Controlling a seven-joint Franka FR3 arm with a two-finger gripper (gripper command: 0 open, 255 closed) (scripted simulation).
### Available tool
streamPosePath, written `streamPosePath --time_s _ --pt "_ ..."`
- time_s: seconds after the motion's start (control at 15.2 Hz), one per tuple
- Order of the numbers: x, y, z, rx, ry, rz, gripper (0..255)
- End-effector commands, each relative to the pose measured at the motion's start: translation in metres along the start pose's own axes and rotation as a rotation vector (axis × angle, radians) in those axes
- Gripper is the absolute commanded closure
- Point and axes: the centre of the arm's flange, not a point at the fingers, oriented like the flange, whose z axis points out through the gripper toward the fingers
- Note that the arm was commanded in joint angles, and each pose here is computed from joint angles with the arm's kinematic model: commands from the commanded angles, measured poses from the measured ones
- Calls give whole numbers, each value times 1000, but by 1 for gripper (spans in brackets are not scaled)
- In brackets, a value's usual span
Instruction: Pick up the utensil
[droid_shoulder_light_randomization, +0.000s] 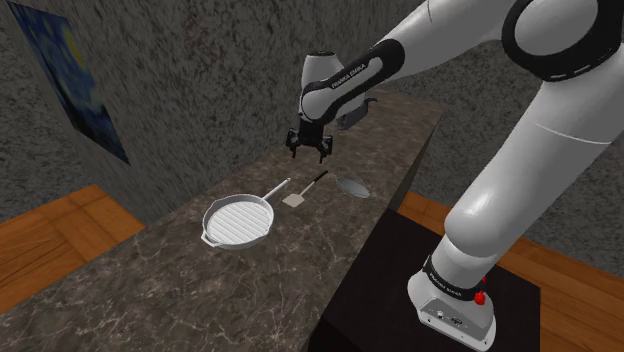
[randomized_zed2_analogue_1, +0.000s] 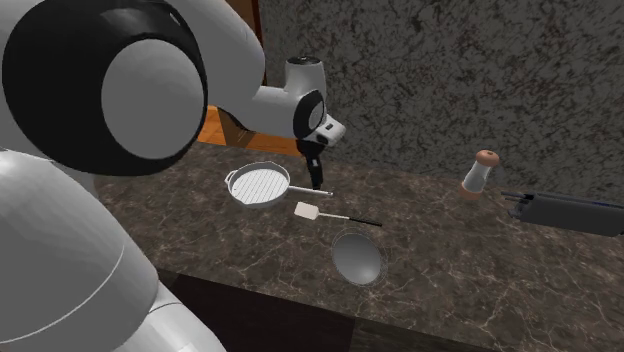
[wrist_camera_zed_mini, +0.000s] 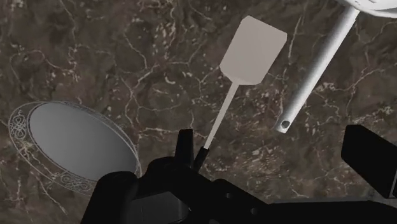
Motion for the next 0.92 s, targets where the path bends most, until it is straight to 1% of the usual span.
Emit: streamPosePath --time_s 0.0,0.66,0.86 --pt "14 -3 21 -12 1 74 0" --pt "76 3 138 -75 3 423 0" --pt "76 4 150 -75 3 428 0"
